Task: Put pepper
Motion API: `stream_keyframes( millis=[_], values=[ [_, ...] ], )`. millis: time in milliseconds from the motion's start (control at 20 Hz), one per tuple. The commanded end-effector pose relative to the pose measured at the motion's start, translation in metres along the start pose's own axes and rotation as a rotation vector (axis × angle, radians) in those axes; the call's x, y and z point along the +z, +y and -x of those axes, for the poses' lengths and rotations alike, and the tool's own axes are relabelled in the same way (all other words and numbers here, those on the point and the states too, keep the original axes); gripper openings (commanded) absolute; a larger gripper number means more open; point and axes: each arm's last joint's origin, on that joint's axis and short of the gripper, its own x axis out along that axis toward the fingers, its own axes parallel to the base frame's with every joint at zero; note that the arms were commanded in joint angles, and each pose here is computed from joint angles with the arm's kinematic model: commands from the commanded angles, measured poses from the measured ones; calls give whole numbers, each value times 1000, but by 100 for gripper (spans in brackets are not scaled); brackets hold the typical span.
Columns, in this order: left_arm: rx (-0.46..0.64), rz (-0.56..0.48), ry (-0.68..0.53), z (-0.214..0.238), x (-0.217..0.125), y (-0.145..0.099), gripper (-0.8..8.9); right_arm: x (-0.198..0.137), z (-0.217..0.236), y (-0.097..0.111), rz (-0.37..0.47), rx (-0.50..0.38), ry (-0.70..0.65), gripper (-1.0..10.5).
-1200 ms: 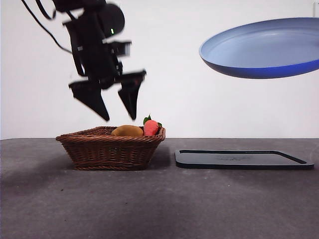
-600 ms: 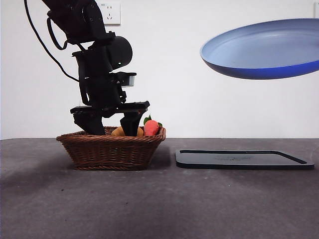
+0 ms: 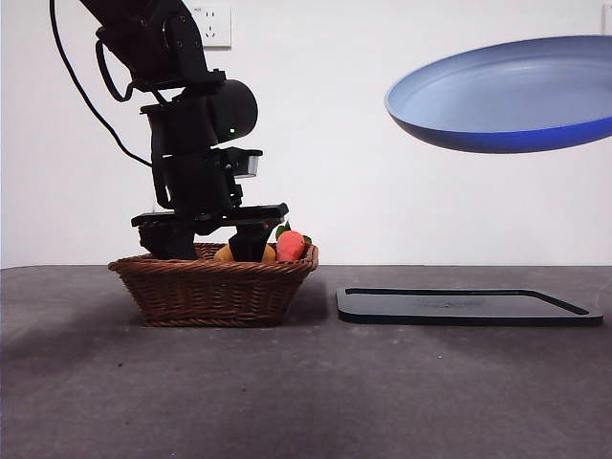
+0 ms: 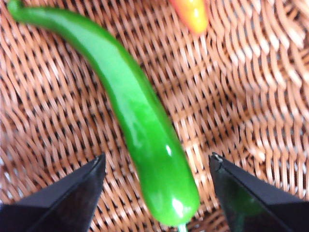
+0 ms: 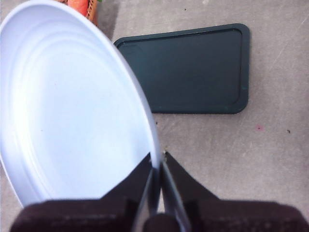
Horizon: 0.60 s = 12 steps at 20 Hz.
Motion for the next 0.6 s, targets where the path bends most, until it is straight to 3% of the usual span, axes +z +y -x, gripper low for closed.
stream_keyframes(
  millis=[50,250,600],
  values=[
    [-6,-3,2,-6,3,-5,215,5,2,1,10,5,-21,5],
    [-6,-3,5,-6,3,-5,127,5,2,1,10,5,-21,5],
    [1,1,11,14,2,-2,125,5,0,0,8,5,-17,5]
  ],
)
